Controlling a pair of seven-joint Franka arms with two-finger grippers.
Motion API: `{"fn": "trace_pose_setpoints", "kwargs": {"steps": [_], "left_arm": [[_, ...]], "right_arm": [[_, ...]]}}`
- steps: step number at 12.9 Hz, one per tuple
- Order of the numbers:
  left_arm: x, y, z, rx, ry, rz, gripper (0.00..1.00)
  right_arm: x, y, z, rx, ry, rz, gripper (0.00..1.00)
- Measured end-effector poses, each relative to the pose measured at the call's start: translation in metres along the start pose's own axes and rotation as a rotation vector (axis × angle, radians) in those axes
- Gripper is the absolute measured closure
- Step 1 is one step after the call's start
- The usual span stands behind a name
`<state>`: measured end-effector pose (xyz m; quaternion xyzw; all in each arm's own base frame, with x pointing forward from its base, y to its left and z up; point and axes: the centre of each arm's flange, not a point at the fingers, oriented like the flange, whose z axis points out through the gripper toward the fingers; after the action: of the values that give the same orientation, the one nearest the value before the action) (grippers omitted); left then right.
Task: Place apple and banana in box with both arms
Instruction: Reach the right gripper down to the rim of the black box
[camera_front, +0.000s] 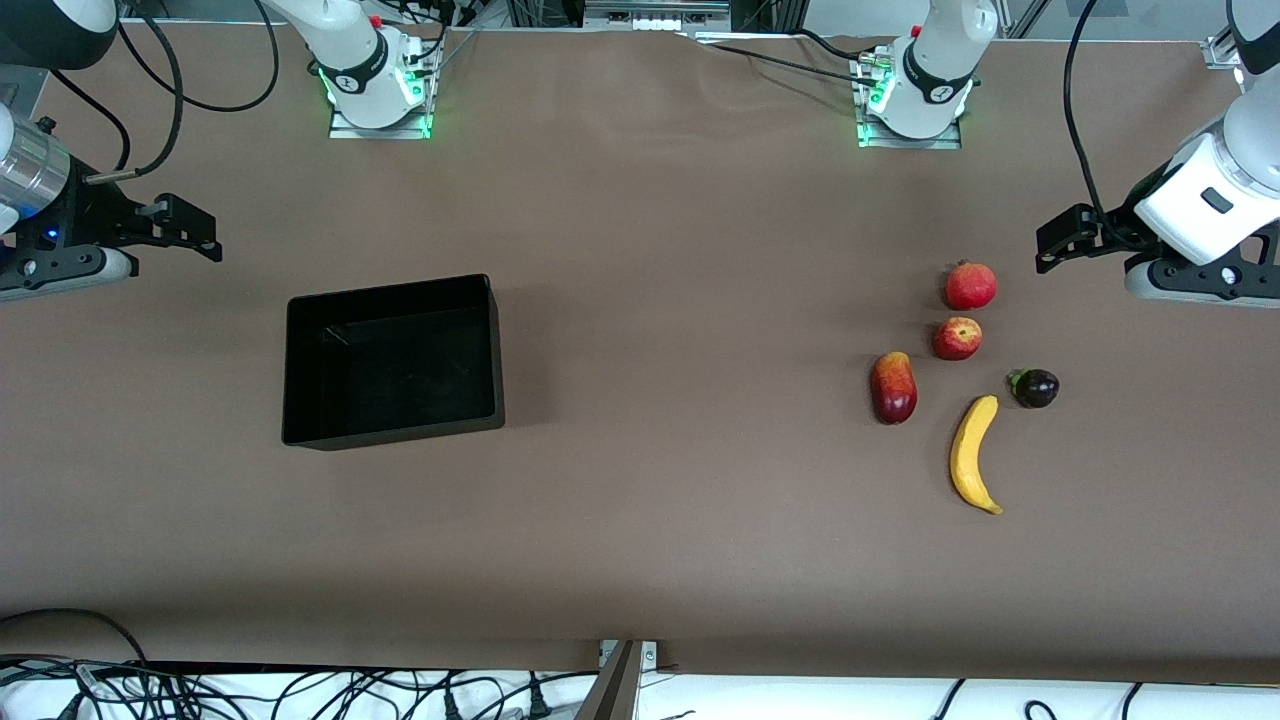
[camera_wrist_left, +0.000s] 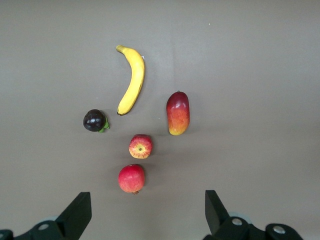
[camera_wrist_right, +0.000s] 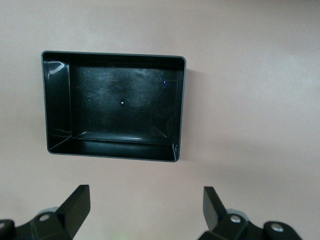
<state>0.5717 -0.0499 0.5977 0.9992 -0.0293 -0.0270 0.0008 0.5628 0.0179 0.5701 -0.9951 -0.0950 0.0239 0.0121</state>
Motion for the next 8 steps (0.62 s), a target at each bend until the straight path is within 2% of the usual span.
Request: {"fn": "trace_pose_setpoints", "kwargs": {"steps": [5,8], "left_arm": [[-0.001,0.012,0.001,0.000,-0.006,0.021,0.00],[-0.001,0.012,0.001,0.000,-0.007,0.022,0.00]], "right_arm": [[0.002,-0.010,0.000,-0.009,0.000,-0.011,0.00],[0.010,-0.008,0.024,-0.021,-0.033,0.024,0.00]]}}
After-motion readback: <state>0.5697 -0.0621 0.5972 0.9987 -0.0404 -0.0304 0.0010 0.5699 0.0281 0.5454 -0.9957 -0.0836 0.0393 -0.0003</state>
